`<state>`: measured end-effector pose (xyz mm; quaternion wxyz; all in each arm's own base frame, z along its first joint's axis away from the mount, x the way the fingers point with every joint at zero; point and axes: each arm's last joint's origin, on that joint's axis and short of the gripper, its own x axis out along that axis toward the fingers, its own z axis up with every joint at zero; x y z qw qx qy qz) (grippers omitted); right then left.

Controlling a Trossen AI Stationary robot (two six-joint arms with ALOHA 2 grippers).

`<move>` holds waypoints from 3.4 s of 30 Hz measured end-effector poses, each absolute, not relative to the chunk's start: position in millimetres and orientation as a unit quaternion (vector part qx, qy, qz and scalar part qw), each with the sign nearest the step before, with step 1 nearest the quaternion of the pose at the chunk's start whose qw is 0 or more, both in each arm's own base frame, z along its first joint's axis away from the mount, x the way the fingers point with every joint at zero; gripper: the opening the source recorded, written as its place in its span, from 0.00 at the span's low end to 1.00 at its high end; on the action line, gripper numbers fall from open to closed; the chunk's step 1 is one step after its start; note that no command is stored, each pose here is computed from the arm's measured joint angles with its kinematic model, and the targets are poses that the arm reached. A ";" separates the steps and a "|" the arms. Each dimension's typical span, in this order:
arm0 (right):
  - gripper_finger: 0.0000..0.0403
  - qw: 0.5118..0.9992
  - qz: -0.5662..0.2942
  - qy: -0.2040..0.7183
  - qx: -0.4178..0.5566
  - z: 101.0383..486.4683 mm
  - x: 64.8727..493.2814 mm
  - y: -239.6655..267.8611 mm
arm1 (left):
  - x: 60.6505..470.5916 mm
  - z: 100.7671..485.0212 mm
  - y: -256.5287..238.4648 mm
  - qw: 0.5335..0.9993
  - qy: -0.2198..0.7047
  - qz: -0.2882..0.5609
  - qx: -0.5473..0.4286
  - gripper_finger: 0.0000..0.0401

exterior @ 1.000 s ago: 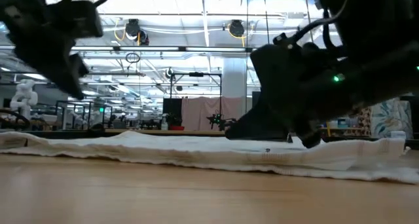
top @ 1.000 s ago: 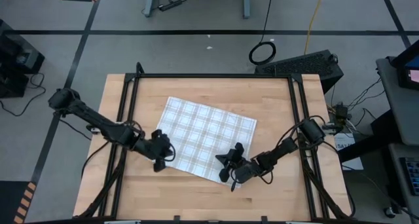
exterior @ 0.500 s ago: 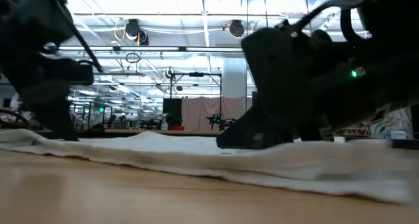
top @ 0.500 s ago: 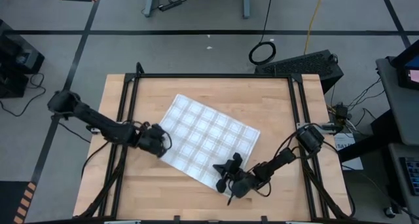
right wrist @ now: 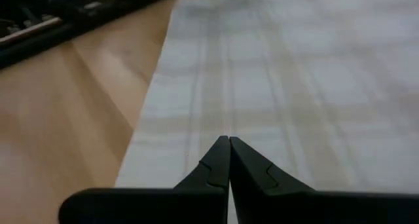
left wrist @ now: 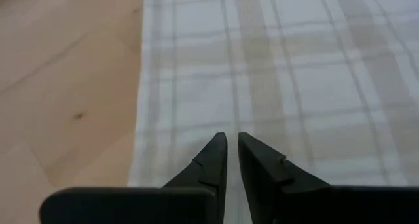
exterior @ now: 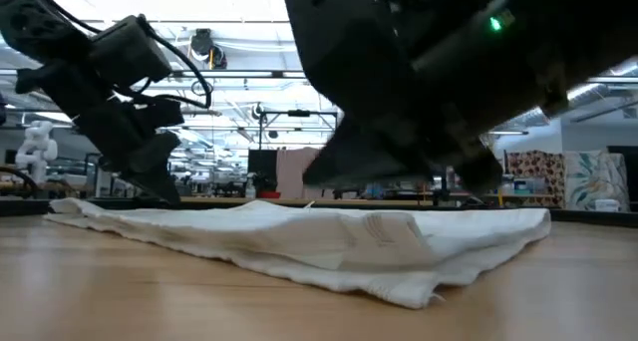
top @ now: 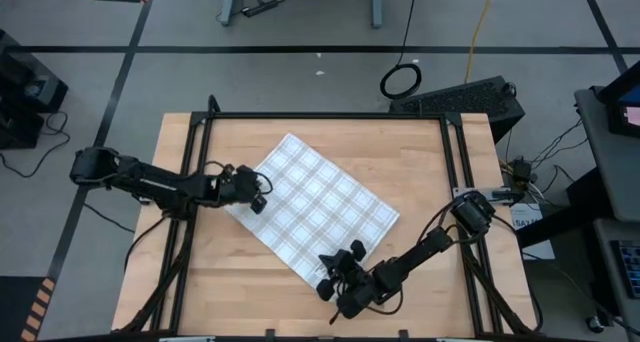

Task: Roll towel
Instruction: Roll the towel

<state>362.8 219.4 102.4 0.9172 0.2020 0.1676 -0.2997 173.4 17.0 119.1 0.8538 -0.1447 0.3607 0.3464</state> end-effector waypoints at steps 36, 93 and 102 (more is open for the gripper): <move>0.00 0.798 -0.344 0.379 0.318 97.6 325.3 210.7 | 188.2 93.5 -50.6 0.857 0.373 0.283 -0.214 0.11; 0.00 0.863 -0.158 0.386 0.285 119.2 247.0 260.1 | 190.5 84.2 -111.5 0.906 0.392 0.083 -0.136 0.11; 0.00 0.891 -0.201 0.378 0.151 158.4 262.6 260.7 | 173.3 113.8 -100.5 0.905 0.394 0.090 -0.130 0.11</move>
